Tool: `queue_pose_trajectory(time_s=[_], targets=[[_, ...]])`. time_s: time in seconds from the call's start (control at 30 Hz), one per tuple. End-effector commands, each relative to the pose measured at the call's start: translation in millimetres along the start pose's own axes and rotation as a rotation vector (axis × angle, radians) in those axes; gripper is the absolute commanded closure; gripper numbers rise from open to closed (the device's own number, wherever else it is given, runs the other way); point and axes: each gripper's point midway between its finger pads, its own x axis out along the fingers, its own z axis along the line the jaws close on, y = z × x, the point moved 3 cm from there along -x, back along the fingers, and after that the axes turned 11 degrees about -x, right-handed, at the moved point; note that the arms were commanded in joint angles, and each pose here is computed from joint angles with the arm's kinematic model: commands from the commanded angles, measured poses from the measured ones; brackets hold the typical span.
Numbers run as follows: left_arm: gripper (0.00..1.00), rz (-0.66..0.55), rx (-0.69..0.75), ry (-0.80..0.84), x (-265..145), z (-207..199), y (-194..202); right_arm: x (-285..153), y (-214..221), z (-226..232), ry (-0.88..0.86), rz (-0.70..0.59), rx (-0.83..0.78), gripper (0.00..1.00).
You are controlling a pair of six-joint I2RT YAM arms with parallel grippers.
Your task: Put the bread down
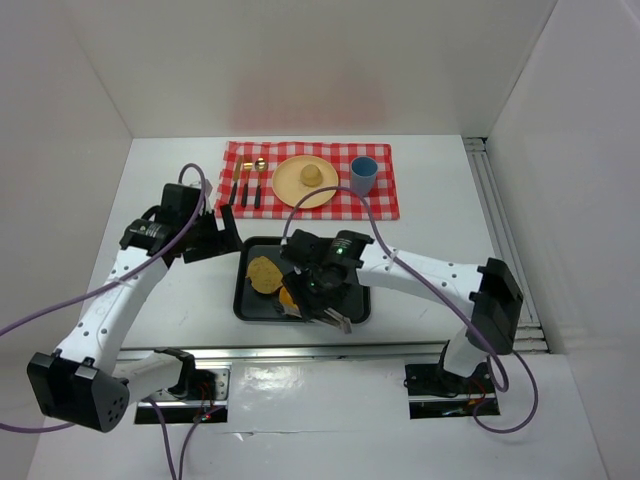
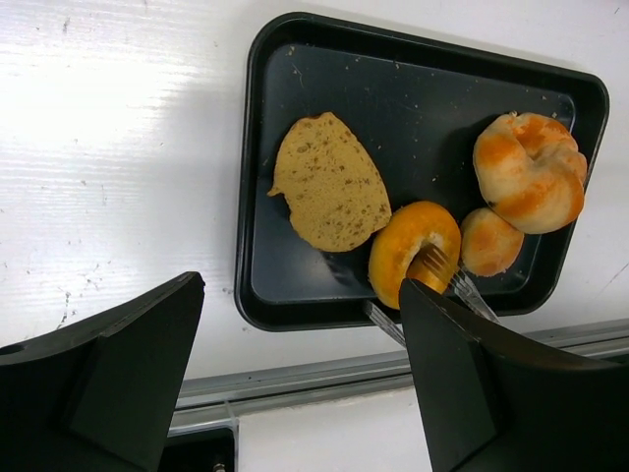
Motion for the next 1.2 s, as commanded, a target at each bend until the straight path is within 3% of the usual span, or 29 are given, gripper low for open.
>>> queue_pose_trajectory(time_s=[0.0,0.2,0.4,0.5,0.63,0.67,0.77,0.97,1.17], targets=[[0.06,-0.017,-0.012,-0.002,2.0,-0.1,-4.5,-5.8,-16.7,0.4,0.045,-0.022,-0.033,0.37],[0.06,-0.037,-0.008,0.006,2.6,-0.4,-9.7,-5.8,-21.5,2.3,0.092,0.034,-0.096,0.39],[0.06,-0.038,-0.015,-0.009,6.8,5.3,-12.1,-1.6,-11.4,12.6,0.134,0.133,-0.170,0.58],[0.06,-0.040,-0.020,-0.010,8.8,9.5,-13.8,-1.3,-8.7,9.0,0.176,0.163,-0.192,0.62],[0.06,-0.050,-0.029,-0.021,8.4,14.6,-17.8,-11.7,-21.3,7.1,0.214,0.124,-0.196,0.73],[0.06,-0.050,-0.029,-0.021,8.4,14.6,-17.8,-14.4,-25.8,6.7,0.224,0.104,-0.196,0.81],[0.06,-0.053,-0.033,-0.022,8.0,18.1,-20.4,-27.6,-39.4,11.6,0.212,0.040,-0.193,0.86],[0.06,-0.094,-0.058,-0.021,0.7,21.8,-35.8,-61.9,-72.0,12.9,0.126,-0.086,-0.138,0.86],[0.06,-0.110,-0.086,0.000,-5.0,22.8,-45.0,-63.0,-73.6,-0.6,0.140,-0.084,-0.114,0.90]])
